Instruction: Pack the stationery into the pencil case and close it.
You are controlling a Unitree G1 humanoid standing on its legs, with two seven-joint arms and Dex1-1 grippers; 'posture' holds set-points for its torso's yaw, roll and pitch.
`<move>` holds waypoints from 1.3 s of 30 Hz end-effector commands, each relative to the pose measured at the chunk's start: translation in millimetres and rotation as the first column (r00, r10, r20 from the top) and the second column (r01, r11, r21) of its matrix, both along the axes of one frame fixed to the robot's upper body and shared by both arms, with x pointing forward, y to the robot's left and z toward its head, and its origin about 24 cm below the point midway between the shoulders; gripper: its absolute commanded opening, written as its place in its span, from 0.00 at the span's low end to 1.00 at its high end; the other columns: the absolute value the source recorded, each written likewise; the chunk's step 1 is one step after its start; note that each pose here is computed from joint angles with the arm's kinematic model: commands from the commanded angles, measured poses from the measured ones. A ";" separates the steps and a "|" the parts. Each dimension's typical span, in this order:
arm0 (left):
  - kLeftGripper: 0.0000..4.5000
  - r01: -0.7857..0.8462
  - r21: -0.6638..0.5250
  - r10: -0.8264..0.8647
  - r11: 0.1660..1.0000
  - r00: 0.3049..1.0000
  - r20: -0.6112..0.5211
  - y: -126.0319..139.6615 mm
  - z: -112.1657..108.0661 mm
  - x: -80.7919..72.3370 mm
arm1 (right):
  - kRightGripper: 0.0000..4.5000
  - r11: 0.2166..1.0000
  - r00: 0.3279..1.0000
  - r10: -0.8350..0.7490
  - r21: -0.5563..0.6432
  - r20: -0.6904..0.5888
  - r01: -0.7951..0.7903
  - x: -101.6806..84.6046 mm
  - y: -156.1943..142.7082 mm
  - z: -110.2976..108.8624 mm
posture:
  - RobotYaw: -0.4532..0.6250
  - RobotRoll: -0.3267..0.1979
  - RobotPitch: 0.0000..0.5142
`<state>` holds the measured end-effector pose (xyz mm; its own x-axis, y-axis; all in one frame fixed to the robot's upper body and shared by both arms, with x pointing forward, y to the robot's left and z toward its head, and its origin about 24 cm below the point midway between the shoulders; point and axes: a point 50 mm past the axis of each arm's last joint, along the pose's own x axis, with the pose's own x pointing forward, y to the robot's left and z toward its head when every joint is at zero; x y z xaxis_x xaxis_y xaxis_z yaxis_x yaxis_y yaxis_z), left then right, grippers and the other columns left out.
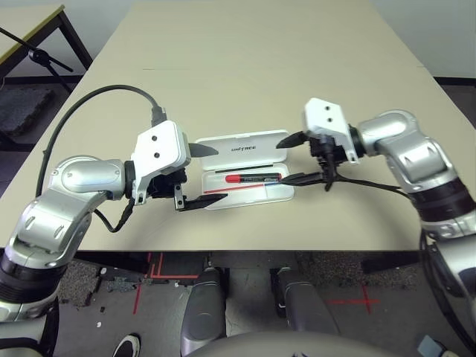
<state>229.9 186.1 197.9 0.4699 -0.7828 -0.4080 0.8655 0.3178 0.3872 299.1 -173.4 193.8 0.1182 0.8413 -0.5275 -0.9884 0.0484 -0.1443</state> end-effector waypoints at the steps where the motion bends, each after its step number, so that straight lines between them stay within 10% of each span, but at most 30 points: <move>1: 1.00 -0.078 0.021 0.078 0.997 0.997 -0.011 10.8 2.4 -3.5 | 0.99 0.999 0.999 0.024 0.041 -0.030 -0.023 -10.8 -13.3 12.5 | 0.46 0.62 0.32; 18: 1.00 -0.409 0.077 0.413 0.909 0.910 -0.045 38.2 -7.9 7.8 | 0.99 0.992 0.994 0.055 0.115 -0.090 -0.045 -33.3 -15.9 13.8 | 0.46 0.62 0.33; 39: 1.00 -0.849 0.096 0.849 0.519 0.500 -0.168 63.7 -67.9 48.1 | 0.99 0.992 0.994 0.064 0.113 -0.087 -0.054 -35.6 -10.4 7.8 | 0.44 0.62 0.34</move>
<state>276.9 246.9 135.5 0.8406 -0.0863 -0.5347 0.2563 0.9330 0.2524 266.9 -188.2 203.1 0.0452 0.8989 -0.4357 -0.9985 0.0270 -0.0479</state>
